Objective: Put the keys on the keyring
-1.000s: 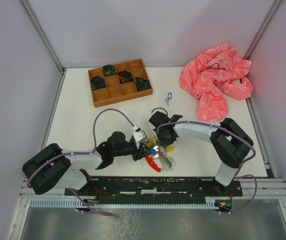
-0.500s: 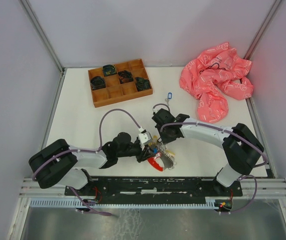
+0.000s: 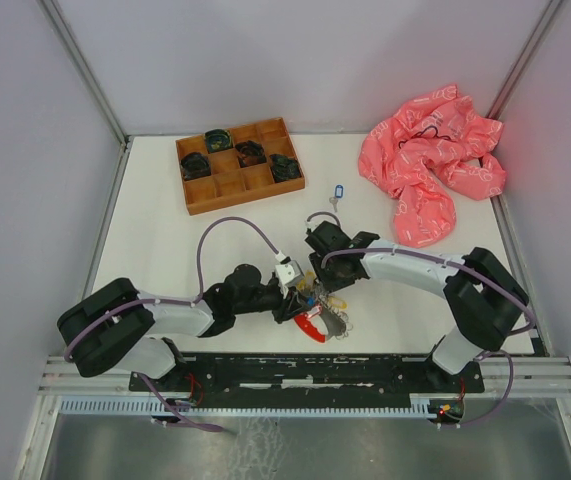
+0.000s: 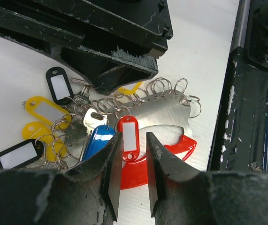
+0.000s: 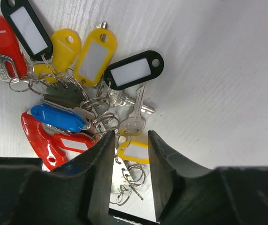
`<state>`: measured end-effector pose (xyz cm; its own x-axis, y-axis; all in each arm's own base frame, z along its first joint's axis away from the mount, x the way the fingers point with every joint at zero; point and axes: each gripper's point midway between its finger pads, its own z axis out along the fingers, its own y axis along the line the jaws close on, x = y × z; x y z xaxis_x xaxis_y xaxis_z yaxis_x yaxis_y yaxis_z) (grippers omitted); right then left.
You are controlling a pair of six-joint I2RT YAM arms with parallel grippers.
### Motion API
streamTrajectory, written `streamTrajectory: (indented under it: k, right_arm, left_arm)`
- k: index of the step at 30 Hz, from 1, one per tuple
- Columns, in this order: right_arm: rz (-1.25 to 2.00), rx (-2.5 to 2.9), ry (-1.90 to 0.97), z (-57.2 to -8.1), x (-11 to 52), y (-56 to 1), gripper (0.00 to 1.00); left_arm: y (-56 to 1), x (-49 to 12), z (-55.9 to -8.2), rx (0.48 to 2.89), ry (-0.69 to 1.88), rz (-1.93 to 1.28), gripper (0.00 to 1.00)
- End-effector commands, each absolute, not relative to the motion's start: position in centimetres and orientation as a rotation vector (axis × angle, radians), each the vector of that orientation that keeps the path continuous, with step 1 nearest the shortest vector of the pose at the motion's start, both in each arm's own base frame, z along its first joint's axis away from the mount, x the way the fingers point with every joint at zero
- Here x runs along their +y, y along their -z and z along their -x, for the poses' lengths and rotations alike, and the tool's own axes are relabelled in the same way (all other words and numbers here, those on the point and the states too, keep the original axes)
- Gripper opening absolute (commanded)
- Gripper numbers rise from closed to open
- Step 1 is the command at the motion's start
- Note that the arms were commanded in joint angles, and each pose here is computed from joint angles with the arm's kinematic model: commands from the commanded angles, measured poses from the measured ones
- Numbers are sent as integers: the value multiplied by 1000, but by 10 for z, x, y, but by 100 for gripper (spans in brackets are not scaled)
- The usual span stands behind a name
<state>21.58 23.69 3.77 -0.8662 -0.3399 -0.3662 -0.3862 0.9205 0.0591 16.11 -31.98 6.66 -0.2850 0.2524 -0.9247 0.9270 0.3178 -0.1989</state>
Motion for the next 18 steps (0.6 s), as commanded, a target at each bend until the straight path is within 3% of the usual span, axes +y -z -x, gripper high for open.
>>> streamTrajectory:
  k: [1,14,18]
  right_arm:
    - [490,2695,-266,-224,254,-43,45]
    - [429,2778,-157,-219,241,-6,36]
    - [438,2785,-163,-218,241,-6,28]
  left_arm:
    - [-81,-328,-168,1703,1013,-1029,34]
    - [-80,-329,-167,1711,1018,-1039,34]
    - [-81,-329,-166,1714,1020,-1039,34]
